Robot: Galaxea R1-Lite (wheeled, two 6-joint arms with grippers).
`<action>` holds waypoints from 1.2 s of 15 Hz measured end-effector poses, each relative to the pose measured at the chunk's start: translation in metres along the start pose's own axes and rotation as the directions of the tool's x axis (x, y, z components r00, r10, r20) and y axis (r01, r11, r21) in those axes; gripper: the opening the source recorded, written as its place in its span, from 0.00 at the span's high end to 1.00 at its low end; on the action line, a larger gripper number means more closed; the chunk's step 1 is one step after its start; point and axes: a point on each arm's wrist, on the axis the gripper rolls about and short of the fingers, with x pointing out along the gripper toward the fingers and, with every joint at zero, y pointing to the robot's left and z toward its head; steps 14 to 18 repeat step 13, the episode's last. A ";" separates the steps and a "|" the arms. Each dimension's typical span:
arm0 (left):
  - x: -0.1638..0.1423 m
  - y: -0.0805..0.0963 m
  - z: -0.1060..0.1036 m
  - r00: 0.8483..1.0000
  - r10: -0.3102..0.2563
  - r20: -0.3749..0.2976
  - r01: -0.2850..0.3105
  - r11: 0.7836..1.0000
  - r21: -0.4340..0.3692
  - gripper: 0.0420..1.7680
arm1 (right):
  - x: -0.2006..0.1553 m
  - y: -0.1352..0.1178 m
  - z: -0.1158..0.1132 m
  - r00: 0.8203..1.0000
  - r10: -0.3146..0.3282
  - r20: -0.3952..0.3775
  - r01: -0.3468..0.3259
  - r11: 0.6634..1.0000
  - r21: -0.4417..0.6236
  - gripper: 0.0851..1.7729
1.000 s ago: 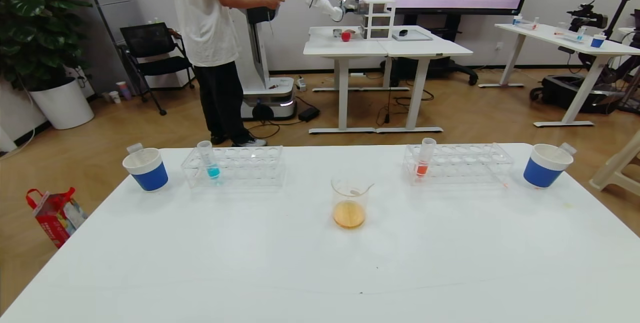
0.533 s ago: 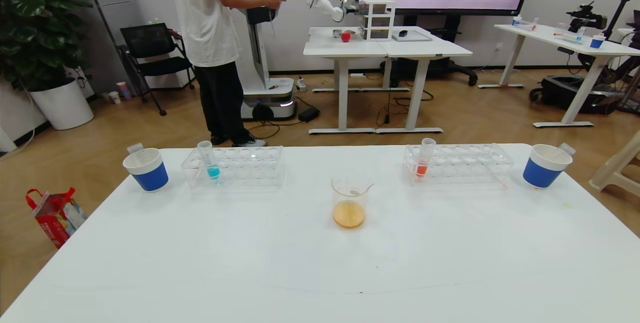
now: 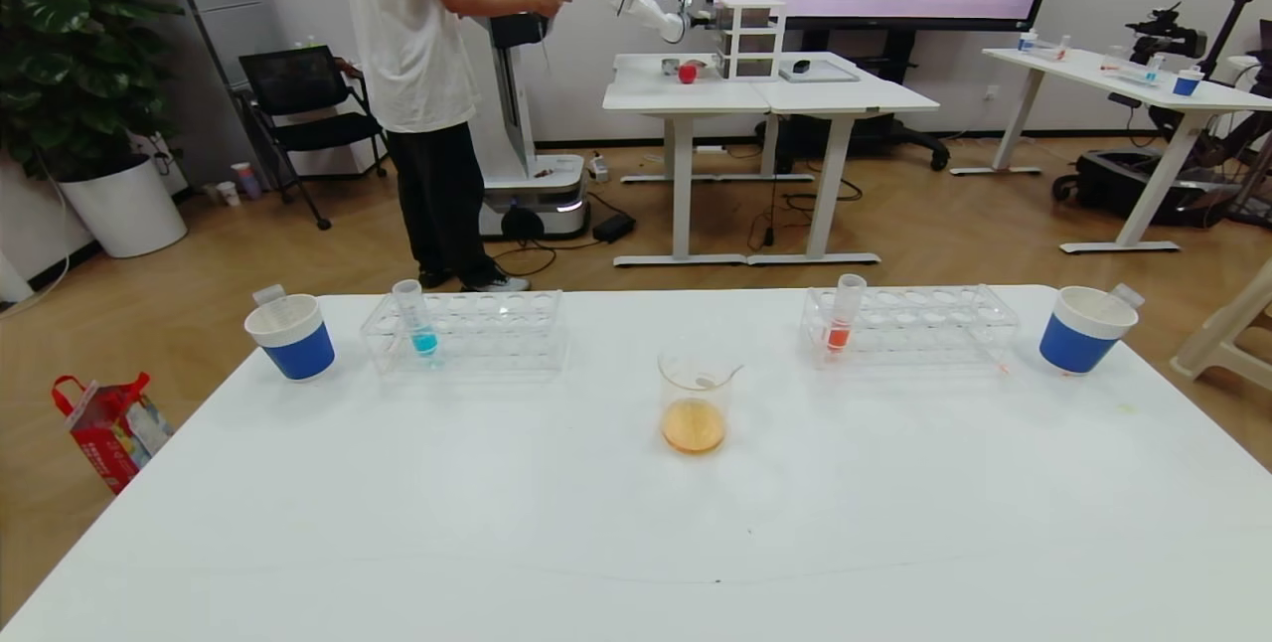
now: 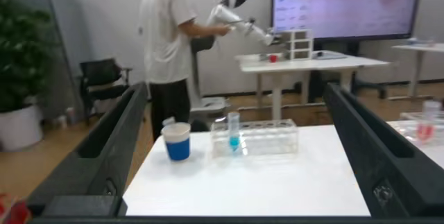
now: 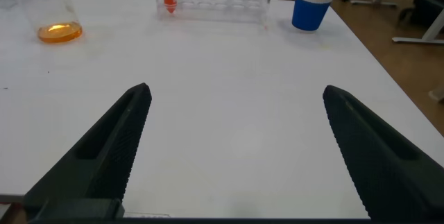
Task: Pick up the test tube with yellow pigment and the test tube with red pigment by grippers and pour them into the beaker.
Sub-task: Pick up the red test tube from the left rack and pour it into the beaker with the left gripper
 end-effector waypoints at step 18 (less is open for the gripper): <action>-0.008 -0.007 -0.098 0.910 -0.053 -0.412 0.030 0.998 -0.062 0.01 | 0.000 0.000 0.000 1.000 -0.001 0.000 0.001 1.000 0.000 0.03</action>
